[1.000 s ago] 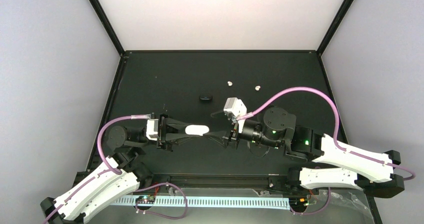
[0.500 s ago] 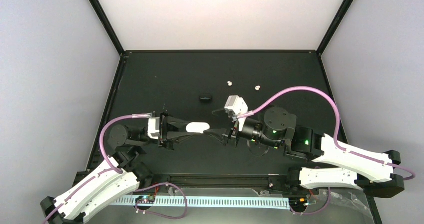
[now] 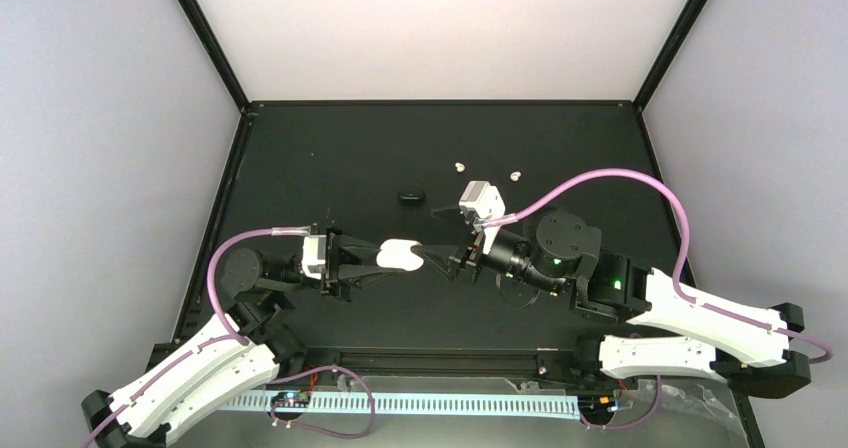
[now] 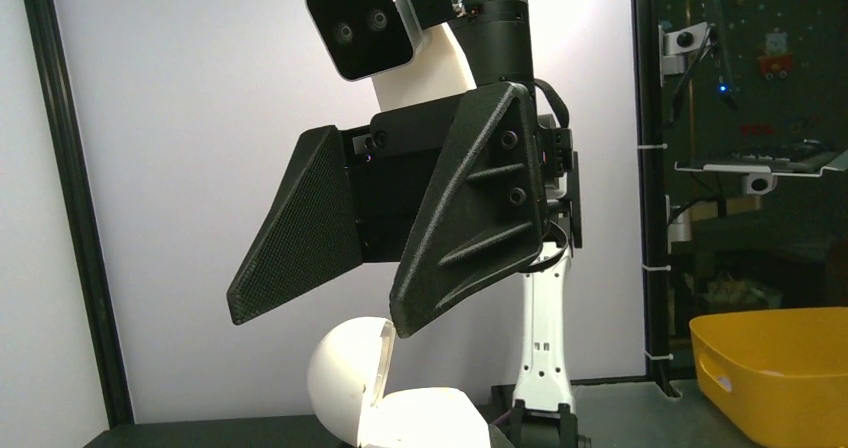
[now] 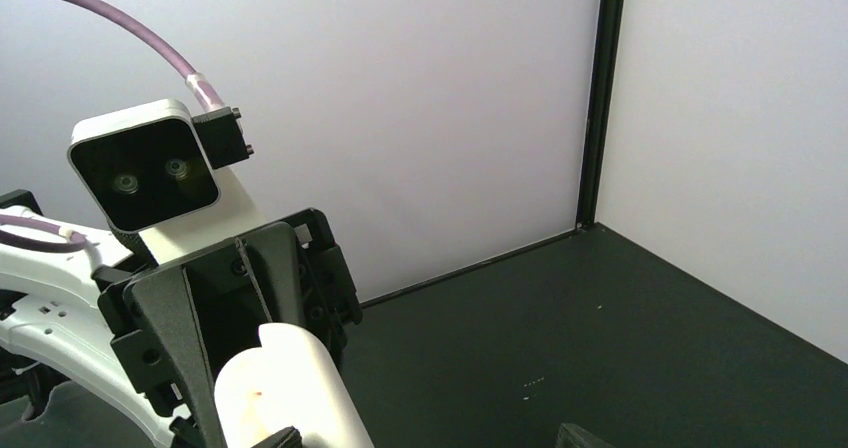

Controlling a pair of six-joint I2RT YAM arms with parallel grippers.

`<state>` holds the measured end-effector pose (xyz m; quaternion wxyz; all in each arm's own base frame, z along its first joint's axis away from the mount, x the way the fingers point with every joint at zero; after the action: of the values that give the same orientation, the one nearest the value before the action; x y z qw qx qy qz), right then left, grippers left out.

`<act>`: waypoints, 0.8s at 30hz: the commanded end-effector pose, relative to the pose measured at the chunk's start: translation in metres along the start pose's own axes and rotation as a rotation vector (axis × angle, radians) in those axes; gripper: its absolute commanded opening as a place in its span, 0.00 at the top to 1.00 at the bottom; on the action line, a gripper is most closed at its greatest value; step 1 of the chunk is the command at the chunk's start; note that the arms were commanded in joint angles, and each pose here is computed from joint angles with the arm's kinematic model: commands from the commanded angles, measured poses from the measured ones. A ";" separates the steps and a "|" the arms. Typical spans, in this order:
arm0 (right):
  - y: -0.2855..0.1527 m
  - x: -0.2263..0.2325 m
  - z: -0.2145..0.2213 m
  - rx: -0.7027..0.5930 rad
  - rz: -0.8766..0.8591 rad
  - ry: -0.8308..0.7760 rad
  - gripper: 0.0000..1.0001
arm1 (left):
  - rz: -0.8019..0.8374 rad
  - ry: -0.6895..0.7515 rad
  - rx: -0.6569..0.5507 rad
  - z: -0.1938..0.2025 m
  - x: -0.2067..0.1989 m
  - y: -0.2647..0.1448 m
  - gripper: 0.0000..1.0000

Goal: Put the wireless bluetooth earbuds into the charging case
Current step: Open the charging case.

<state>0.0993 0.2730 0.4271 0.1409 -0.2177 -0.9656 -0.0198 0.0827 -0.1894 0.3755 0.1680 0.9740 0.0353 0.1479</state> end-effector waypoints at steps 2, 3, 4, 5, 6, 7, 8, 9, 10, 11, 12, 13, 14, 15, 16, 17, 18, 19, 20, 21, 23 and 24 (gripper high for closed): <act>-0.001 -0.006 -0.005 -0.030 0.037 0.018 0.34 | -0.029 -0.042 -0.031 0.000 0.002 -0.001 0.98; -0.001 -0.006 -0.005 -0.026 0.041 0.019 0.34 | -0.030 -0.055 -0.045 -0.001 0.002 -0.001 0.98; 0.000 -0.007 -0.004 -0.022 0.047 0.019 0.34 | -0.035 -0.073 -0.056 -0.001 0.002 -0.001 0.98; 0.001 -0.007 -0.003 -0.019 0.051 0.020 0.34 | -0.041 -0.091 -0.064 -0.001 0.002 -0.002 0.98; 0.001 -0.009 -0.002 -0.018 0.060 0.021 0.34 | -0.047 -0.111 -0.069 0.000 0.003 -0.002 0.98; 0.001 -0.010 -0.002 -0.017 0.069 0.022 0.34 | -0.054 -0.127 -0.077 0.000 0.003 -0.002 0.99; 0.002 -0.011 -0.001 -0.014 0.076 0.023 0.34 | -0.056 -0.143 -0.085 0.000 0.003 -0.002 0.99; 0.002 -0.012 0.000 -0.012 0.082 0.022 0.34 | -0.058 -0.156 -0.093 0.001 0.003 -0.003 0.98; 0.004 -0.012 0.001 -0.005 0.088 0.022 0.34 | -0.061 -0.167 -0.099 0.000 0.003 -0.003 0.99; 0.005 -0.013 0.002 -0.001 0.093 0.021 0.34 | -0.065 -0.177 -0.103 0.000 0.003 -0.003 0.99; 0.004 -0.013 0.002 0.001 0.090 0.023 0.34 | -0.071 -0.187 -0.104 0.001 0.004 -0.003 0.98; 0.004 -0.011 0.002 -0.003 0.078 0.023 0.34 | -0.077 -0.189 -0.103 0.001 0.004 -0.004 0.98; 0.001 -0.009 0.000 -0.016 0.055 0.024 0.33 | -0.082 -0.193 -0.099 0.002 0.004 -0.004 0.98; -0.003 -0.005 -0.003 -0.030 0.023 0.025 0.33 | -0.089 -0.192 -0.094 0.003 0.005 -0.004 0.98; -0.004 0.000 -0.004 -0.031 -0.019 0.024 0.32 | -0.092 -0.191 -0.093 0.004 0.005 -0.005 0.98; -0.004 0.004 -0.004 -0.025 -0.052 0.018 0.32 | -0.093 -0.190 -0.091 0.004 0.005 -0.005 0.98; -0.004 0.008 -0.004 -0.011 -0.081 0.013 0.31 | -0.093 -0.189 -0.091 0.004 0.004 -0.005 0.99; -0.004 0.012 -0.003 0.003 -0.107 0.010 0.31 | -0.092 -0.189 -0.089 0.005 0.004 -0.005 0.98; -0.003 0.015 -0.002 0.014 -0.131 0.008 0.31 | -0.091 -0.190 -0.087 0.005 0.004 -0.005 0.98; -0.002 0.018 -0.001 0.024 -0.154 0.006 0.31 | -0.090 -0.191 -0.086 0.005 0.004 -0.005 0.98; 0.002 0.021 0.005 0.062 -0.173 0.000 0.31 | -0.084 -0.186 -0.089 0.004 0.004 -0.005 0.99; 0.005 0.020 0.006 0.076 -0.166 0.000 0.32 | -0.080 -0.184 -0.089 0.004 0.003 -0.004 0.98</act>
<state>0.0897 0.2789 0.4219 0.1504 -0.1716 -0.9736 -0.0072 0.0918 -0.1899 0.3632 0.2000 0.9774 0.0564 0.0398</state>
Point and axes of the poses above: each gripper's point midway between its finger pads, its own y axis out along the fingers, its own x axis along the line the jaws close on, z = x × y, the point moved 5 cm from there along -y, back along the fingers, and after that the axes turned 11 degrees about y, right-handed, at the moved point
